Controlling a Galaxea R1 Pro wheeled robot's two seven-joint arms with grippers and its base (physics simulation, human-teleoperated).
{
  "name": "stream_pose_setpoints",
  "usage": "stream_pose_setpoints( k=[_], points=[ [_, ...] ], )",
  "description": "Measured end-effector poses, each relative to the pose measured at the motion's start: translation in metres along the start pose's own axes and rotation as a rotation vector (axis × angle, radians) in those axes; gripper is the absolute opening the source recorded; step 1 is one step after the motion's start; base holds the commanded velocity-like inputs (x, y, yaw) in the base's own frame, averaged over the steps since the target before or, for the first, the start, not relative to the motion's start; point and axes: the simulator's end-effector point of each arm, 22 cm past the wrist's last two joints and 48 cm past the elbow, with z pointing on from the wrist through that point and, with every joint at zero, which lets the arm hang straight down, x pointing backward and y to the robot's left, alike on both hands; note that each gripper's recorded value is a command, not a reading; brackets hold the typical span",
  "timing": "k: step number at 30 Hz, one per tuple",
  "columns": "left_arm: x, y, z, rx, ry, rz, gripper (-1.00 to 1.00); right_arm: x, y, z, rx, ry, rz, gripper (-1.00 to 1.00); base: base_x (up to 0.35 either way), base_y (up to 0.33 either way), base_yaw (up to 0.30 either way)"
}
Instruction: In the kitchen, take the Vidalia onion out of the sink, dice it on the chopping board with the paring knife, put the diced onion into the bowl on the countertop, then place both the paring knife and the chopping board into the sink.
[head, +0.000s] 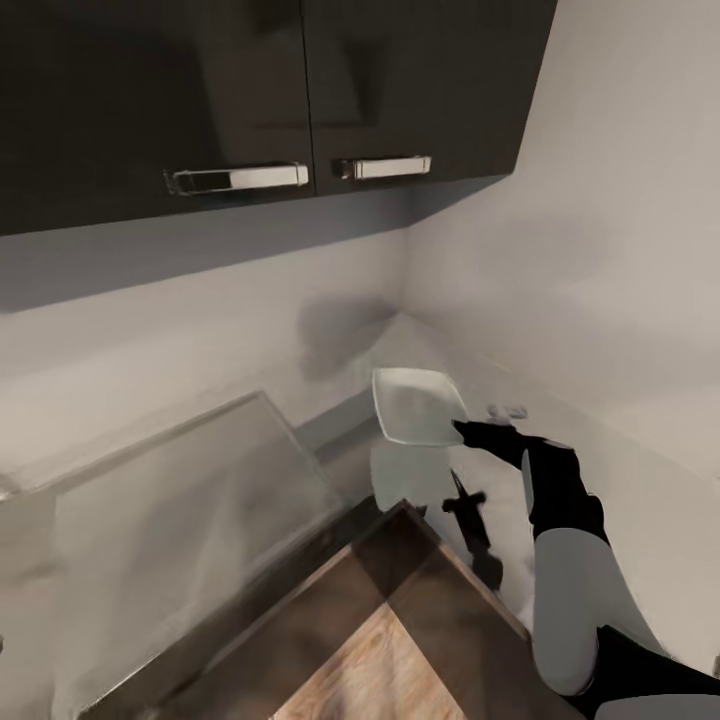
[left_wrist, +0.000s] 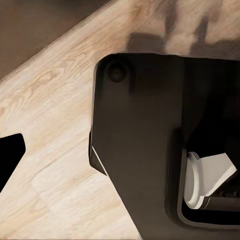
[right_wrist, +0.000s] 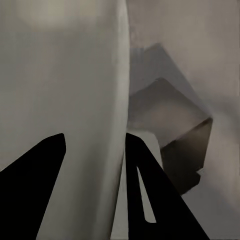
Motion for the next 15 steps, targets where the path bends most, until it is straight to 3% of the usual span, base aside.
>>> stream_pose_setpoints(
  k=[2,10,15],
  points=[
    [0.0002,0.0,0.0,0.0,0.001,0.0,1.0,-0.0051,0.0111,-0.0024,-0.054,-0.011,-0.012,-1.0,-0.341,0.0,0.0],
    [0.0002,0.0,0.0,0.0,0.0,0.0,1.0,-0.0063,0.0153,-0.0034,-0.073,-0.012,-0.019,-1.0,-0.341,0.0,0.009],
    [0.0005,0.0001,-0.0001,0.0,0.001,0.0,1.0,-0.0061,0.0156,-0.0032,-0.074,-0.011,-0.019,-1.0,-0.341,0.0,0.211]
  ],
)
